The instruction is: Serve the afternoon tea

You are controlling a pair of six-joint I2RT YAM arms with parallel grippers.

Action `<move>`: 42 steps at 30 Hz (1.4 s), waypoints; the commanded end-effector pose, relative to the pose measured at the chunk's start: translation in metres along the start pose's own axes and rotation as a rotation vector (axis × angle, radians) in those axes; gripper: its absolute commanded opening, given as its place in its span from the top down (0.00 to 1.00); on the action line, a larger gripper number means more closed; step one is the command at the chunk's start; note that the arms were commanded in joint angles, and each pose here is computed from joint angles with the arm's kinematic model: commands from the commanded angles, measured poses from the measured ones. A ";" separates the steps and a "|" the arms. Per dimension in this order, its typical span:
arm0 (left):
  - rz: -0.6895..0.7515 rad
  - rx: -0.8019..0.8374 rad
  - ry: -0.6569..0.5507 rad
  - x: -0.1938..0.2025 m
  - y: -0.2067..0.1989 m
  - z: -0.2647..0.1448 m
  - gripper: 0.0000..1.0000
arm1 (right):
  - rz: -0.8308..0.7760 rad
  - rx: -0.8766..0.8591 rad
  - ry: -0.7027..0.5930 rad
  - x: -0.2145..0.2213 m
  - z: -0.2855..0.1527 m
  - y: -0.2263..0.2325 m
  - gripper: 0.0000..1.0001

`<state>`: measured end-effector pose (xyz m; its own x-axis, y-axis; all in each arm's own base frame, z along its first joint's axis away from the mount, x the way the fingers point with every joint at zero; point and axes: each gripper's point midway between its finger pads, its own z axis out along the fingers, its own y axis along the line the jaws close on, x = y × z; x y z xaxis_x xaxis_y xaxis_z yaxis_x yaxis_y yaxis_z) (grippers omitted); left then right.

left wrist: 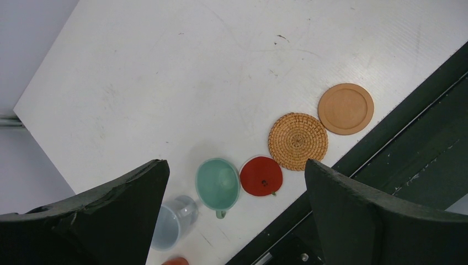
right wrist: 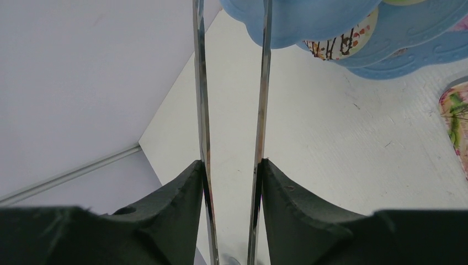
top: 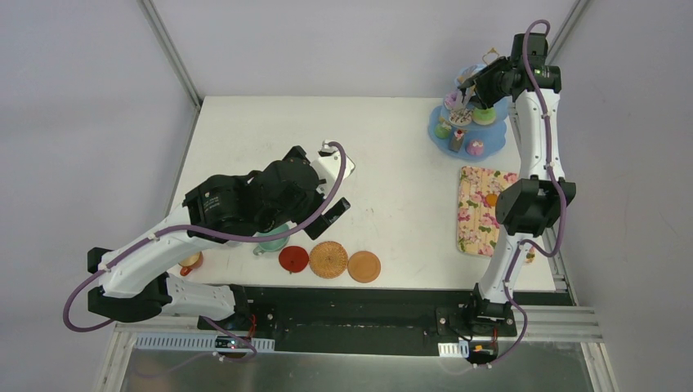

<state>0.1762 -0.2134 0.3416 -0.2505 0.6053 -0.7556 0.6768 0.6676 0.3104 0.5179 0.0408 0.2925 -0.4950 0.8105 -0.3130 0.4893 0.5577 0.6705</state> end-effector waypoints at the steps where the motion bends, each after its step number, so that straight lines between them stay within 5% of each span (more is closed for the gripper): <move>1: -0.003 -0.018 -0.012 -0.003 0.008 -0.006 0.00 | -0.039 -0.093 -0.038 0.003 -0.059 0.029 0.56; 11: -0.020 0.013 -0.027 -0.004 0.004 -0.009 0.00 | -0.107 0.012 -0.059 0.027 -0.126 -0.006 0.57; 19: -0.031 0.009 -0.035 -0.001 0.006 -0.012 0.00 | -0.087 0.214 -0.072 0.069 -0.173 -0.110 0.60; 28: -0.027 0.022 -0.043 0.003 0.004 -0.010 0.00 | -0.053 0.425 -0.068 0.096 -0.156 -0.195 0.63; 42: -0.013 0.013 -0.031 0.010 0.005 -0.010 0.00 | -0.086 0.501 -0.076 0.074 -0.111 -0.210 0.60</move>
<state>0.1676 -0.2030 0.3357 -0.2468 0.5975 -0.7629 0.6939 0.6585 0.2913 0.2834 -0.0242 0.1979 -0.5147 0.7802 -0.3555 0.7511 0.6103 0.2517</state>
